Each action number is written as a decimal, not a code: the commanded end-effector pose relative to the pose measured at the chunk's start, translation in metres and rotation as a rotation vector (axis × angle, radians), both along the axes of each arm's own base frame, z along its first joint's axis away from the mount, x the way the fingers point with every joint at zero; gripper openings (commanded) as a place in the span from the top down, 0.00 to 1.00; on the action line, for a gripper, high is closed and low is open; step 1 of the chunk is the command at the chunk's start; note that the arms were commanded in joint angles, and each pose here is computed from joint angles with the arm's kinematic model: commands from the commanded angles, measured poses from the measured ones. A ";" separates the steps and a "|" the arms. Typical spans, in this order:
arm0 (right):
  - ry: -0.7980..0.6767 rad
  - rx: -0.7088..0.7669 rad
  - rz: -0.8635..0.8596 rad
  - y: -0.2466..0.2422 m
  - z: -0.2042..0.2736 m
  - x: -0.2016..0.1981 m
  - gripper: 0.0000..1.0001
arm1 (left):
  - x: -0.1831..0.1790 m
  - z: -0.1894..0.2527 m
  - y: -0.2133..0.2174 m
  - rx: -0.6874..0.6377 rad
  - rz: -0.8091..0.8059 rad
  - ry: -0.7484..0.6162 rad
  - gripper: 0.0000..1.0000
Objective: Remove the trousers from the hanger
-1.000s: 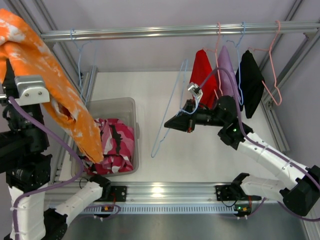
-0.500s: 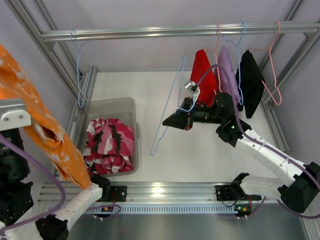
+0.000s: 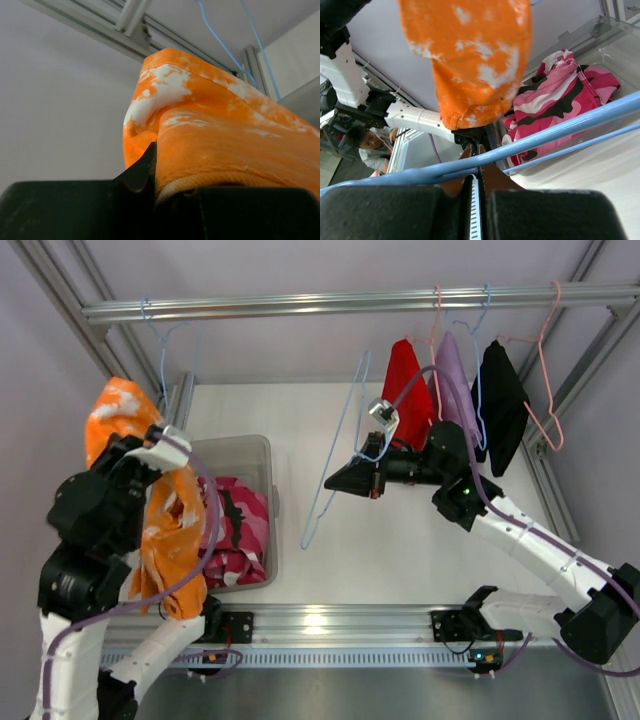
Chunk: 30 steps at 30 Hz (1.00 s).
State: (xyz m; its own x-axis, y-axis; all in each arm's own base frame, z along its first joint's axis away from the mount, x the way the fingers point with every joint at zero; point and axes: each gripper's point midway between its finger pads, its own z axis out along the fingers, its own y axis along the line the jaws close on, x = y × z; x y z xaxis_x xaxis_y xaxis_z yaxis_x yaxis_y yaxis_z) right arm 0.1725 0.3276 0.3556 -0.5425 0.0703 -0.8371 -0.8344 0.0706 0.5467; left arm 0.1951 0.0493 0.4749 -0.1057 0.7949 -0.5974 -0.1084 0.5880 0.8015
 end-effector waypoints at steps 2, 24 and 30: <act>-0.096 0.036 0.005 -0.003 0.025 -0.006 1.00 | 0.028 -0.008 0.000 -0.063 0.085 0.007 1.00; -0.129 0.028 -0.007 -0.012 0.026 -0.013 1.00 | 0.005 -0.267 -0.034 -0.211 0.081 0.796 1.00; -0.131 0.028 -0.008 -0.013 0.023 -0.013 1.00 | -0.008 -0.329 -0.034 -0.305 0.158 1.045 1.00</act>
